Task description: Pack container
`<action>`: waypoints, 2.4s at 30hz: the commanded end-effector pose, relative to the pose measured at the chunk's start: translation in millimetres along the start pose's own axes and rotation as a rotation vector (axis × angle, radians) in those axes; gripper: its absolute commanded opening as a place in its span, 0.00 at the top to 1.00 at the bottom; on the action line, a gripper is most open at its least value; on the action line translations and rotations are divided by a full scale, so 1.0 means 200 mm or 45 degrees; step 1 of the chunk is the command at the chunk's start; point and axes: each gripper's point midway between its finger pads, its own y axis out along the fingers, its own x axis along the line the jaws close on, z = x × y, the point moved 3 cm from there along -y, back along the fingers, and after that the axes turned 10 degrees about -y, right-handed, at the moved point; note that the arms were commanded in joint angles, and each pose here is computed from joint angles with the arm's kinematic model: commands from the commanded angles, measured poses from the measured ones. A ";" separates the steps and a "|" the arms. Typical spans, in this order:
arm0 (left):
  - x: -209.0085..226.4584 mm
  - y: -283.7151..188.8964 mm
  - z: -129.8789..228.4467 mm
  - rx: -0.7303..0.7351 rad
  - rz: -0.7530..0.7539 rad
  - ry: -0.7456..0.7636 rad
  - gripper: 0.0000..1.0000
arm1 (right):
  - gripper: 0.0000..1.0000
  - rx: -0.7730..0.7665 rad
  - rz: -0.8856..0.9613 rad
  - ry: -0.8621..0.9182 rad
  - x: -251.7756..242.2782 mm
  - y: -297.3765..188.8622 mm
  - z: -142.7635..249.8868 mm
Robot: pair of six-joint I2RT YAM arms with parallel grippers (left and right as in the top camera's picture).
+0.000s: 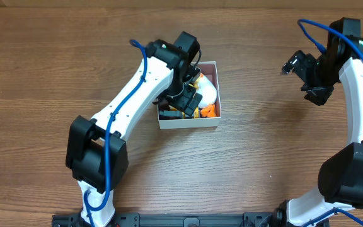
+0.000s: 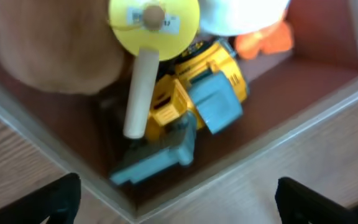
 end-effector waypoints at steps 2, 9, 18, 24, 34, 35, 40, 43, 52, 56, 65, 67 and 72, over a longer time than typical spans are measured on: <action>0.07 -0.44 -0.05 -0.228 -0.034 -0.066 0.00 | 0.00 -0.034 -0.020 0.000 0.02 -0.04 -0.02; 0.44 -0.96 0.15 -0.452 -0.160 -0.402 0.00 | 0.00 -0.034 -0.020 0.000 0.02 -0.04 -0.02; 0.79 -1.36 0.53 -0.774 -0.222 -0.757 0.00 | 0.00 -0.034 -0.020 0.000 0.02 -0.04 -0.02; 0.84 -1.43 0.62 -0.835 -0.247 -0.826 0.00 | 0.00 -0.035 -0.020 0.000 0.02 -0.04 -0.02; 0.84 -1.42 0.61 -0.829 -0.246 -0.826 0.00 | 0.00 -0.213 -0.145 -0.211 0.27 -0.34 0.17; 0.84 -1.42 0.61 -0.829 -0.246 -0.826 0.00 | 0.00 -0.236 -0.168 -0.250 0.31 -0.39 0.21; 0.84 -1.42 0.61 -0.829 -0.246 -0.826 0.00 | 0.00 -0.362 -0.306 -0.442 0.46 -0.63 0.45; 0.84 -1.42 0.61 -0.829 -0.246 -0.826 0.00 | 0.00 -0.462 -0.339 -0.521 0.45 -0.77 0.55; 0.84 -1.42 0.61 -0.829 -0.246 -0.826 0.00 | 0.00 -1.065 -0.130 -0.312 0.03 -1.07 0.53; 0.84 -1.42 0.61 -0.829 -0.246 -0.826 0.00 | 0.00 -1.184 -0.069 -0.229 -0.13 -0.96 0.59; 0.84 -1.42 0.61 -0.829 -0.246 -0.826 0.00 | 0.00 -1.198 -0.093 -0.261 -0.33 -0.39 0.76; 0.84 -1.42 0.61 -0.829 -0.246 -0.826 0.00 | 0.00 -1.202 -0.105 -0.266 -0.36 -0.28 0.78; 0.84 -1.42 0.61 -0.829 -0.246 -0.826 0.00 | 0.00 -1.203 -0.107 -0.266 -0.43 -0.08 0.84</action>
